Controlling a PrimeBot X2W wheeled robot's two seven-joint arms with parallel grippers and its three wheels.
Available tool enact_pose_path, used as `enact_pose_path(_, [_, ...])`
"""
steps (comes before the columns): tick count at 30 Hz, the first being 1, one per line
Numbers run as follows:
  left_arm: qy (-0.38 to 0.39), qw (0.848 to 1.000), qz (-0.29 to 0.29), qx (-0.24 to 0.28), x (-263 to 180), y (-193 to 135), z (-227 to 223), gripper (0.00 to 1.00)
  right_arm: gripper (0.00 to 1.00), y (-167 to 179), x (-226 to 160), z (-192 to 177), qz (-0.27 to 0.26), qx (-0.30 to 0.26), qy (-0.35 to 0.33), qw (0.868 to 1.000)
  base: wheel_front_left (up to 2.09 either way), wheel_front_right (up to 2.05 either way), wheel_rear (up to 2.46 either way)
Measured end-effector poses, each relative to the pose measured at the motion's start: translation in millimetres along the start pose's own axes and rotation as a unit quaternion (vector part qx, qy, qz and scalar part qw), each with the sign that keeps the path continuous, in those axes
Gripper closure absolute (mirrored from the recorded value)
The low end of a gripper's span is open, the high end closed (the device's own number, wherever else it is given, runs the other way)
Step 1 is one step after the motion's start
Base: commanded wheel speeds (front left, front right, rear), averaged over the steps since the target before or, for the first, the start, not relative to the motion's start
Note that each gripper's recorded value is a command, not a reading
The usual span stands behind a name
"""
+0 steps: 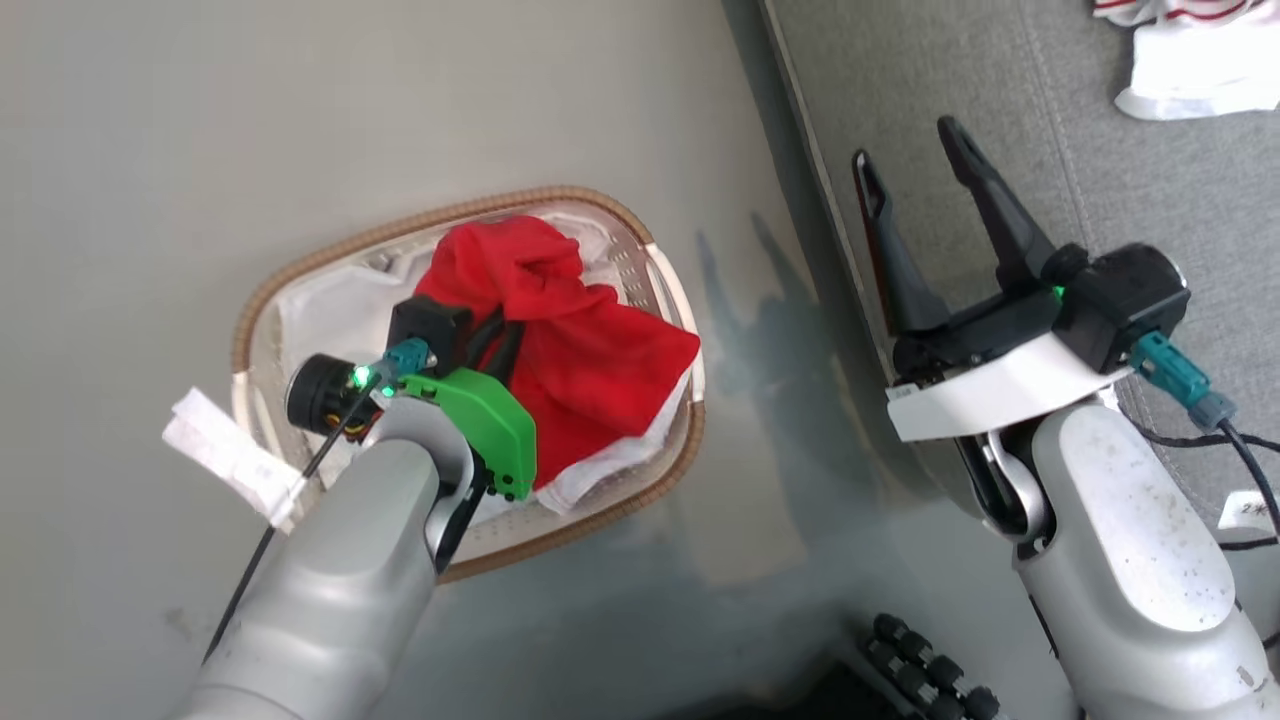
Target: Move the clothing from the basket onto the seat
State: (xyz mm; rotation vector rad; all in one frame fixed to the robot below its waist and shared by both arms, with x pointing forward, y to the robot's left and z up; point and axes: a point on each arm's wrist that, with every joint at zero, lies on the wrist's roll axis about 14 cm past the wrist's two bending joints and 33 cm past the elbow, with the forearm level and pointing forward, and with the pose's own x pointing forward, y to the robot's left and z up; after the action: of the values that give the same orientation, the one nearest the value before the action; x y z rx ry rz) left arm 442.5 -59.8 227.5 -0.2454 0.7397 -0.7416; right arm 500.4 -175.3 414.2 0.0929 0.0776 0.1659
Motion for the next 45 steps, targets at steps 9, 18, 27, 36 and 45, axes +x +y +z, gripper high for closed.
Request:
enact_pose_path(9, [-0.099,0.994,0.030,0.023,-55,-9,57,1.00,0.00,24,-21,28,0.019,0.011,-0.021,1.000,0.00,0.00,0.00])
enact_pose_path(18, [-0.203,0.977,0.061,0.038,-113,-24,111,1.00,0.00,52,-44,55,0.039,0.021,-0.048,0.998,0.00,0.00,0.00])
enact_pose_path(27, [-0.314,0.944,0.064,0.080,-169,-50,179,1.00,0.00,88,-68,70,0.078,0.025,-0.062,0.995,0.00,0.00,0.00])
enact_pose_path(36, [-0.396,0.909,0.042,0.122,-215,-89,227,1.00,0.00,111,-89,81,0.103,0.026,-0.075,0.992,0.00,0.00,0.00])
enact_pose_path(45, [-0.425,0.893,0.028,0.145,-236,-113,241,1.00,0.00,163,-102,124,0.186,0.002,-0.135,0.973,0.00,0.00,0.00])
